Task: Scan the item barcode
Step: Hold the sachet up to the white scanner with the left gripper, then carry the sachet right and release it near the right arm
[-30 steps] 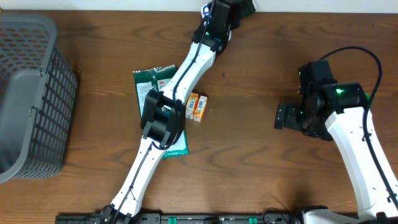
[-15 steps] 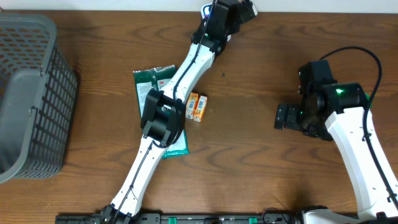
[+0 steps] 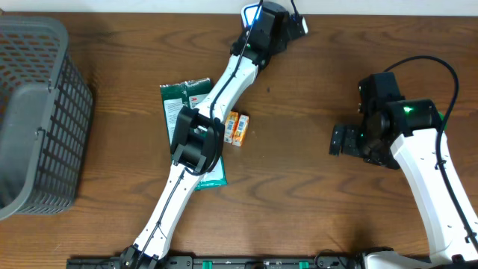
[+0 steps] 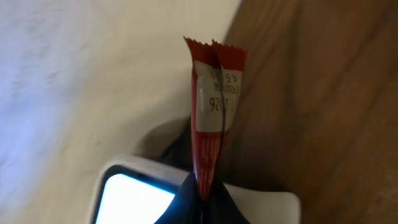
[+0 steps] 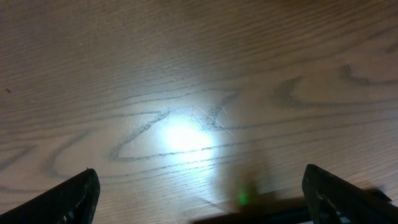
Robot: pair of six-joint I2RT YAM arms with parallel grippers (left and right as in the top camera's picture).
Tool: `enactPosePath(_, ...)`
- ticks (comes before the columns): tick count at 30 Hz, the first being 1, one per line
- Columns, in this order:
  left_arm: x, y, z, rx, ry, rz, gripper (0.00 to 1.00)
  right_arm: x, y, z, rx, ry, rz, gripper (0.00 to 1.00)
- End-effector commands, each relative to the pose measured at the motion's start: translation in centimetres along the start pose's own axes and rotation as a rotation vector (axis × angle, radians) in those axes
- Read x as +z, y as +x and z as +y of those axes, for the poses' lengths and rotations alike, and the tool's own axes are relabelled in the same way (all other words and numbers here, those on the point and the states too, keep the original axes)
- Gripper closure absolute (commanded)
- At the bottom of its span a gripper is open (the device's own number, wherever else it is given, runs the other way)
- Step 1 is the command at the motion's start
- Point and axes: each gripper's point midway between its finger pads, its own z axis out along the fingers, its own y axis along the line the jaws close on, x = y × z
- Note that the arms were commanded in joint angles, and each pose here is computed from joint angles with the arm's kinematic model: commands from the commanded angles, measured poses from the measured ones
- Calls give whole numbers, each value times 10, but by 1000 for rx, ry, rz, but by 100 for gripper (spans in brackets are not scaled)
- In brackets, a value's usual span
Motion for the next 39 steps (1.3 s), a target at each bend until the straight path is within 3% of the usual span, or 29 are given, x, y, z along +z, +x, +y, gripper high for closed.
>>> enactPosePath(1, 5, -3, -12, -5, 48, -50, 93, -3, -1, -3, 17, 8, -15, 1)
enactPosePath(7, 6, -5, 4, 80, -5, -80, 93, -3, -1, -3, 17, 8, -15, 1)
enactPosePath(24, 5, 8, 22, 55, -27, -77, 93, -3, -1, -3, 17, 8, -15, 1)
enactPosePath(32, -49, -43, 83, -174, -88, -198, 93, -3, -1, -3, 17, 7, -15, 1)
enactPosePath(35, -94, -74, 116, -347, -91, -271, 93, -3, -1, -3, 17, 7, -15, 1)
enactPosePath(39, -164, -109, 133, -634, 40, -326, 93, -3, -1, -3, 17, 8, -15, 1)
